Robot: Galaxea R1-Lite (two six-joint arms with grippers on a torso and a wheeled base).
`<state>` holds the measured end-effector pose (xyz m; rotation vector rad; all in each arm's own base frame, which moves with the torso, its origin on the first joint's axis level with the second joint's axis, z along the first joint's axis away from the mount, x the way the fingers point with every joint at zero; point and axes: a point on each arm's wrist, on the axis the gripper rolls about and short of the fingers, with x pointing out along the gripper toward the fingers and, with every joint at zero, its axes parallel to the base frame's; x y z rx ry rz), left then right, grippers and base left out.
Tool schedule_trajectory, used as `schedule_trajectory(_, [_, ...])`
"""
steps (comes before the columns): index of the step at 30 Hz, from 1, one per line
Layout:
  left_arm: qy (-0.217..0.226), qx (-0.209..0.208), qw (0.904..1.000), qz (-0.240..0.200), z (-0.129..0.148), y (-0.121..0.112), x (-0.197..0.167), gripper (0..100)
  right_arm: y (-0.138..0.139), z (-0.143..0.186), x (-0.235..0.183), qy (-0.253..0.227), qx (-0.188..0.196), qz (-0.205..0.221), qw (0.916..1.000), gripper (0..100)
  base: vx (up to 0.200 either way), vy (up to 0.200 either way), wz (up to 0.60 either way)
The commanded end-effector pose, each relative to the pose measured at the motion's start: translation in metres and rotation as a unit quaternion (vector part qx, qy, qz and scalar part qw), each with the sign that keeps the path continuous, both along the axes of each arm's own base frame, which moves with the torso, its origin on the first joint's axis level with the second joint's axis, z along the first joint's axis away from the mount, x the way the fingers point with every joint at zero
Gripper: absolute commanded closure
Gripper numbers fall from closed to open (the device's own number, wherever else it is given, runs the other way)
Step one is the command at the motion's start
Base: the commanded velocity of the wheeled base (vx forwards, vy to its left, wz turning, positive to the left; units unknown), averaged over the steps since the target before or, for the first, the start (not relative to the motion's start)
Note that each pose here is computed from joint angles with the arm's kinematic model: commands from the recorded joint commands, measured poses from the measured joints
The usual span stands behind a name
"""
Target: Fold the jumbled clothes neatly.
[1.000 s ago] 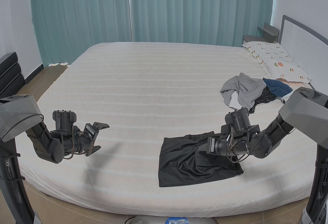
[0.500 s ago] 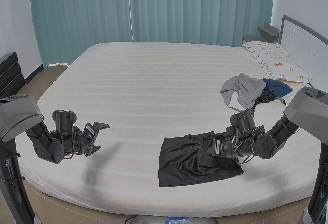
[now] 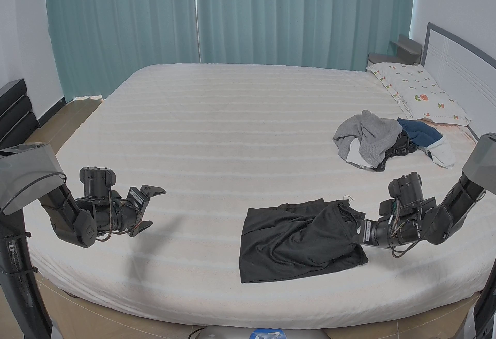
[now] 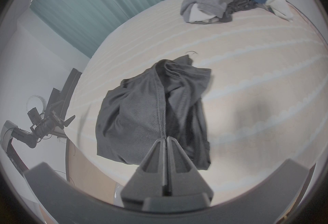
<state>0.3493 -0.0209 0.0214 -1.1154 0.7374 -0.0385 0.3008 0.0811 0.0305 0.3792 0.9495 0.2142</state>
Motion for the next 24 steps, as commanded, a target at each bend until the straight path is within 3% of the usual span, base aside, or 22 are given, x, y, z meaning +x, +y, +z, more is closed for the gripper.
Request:
schedule_trajectory(1, [0.000, 0.001, 1.0000, 0.000, 0.000, 0.000, 0.000, 0, -0.020, 0.000, -0.008, 0.006, -0.009, -0.018, 0.9998, 100, 0.000, 0.000, 0.00])
schedule_trajectory(20, [0.001, 0.001, 1.0000, 0.000, -0.001, 0.000, 0.000, 0, -0.046, -0.014, -0.019, 0.038, -0.023, -0.042, 0.9982, 100, 0.000, 0.000, 0.00])
schedule_trajectory(21, [0.000, 0.001, 1.0000, 0.000, 0.000, 0.000, 0.000, 0, -0.048, -0.014, -0.019, 0.035, -0.028, -0.039, 0.9982, 0, 0.000, 0.000, 0.00])
schedule_trajectory(24, [0.001, 0.001, 1.0000, -0.001, -0.001, 0.000, 0.000, 0, -0.053, -0.013, -0.018, 0.031, -0.028, -0.043, 0.9982, 0, 0.000, 0.000, 0.00])
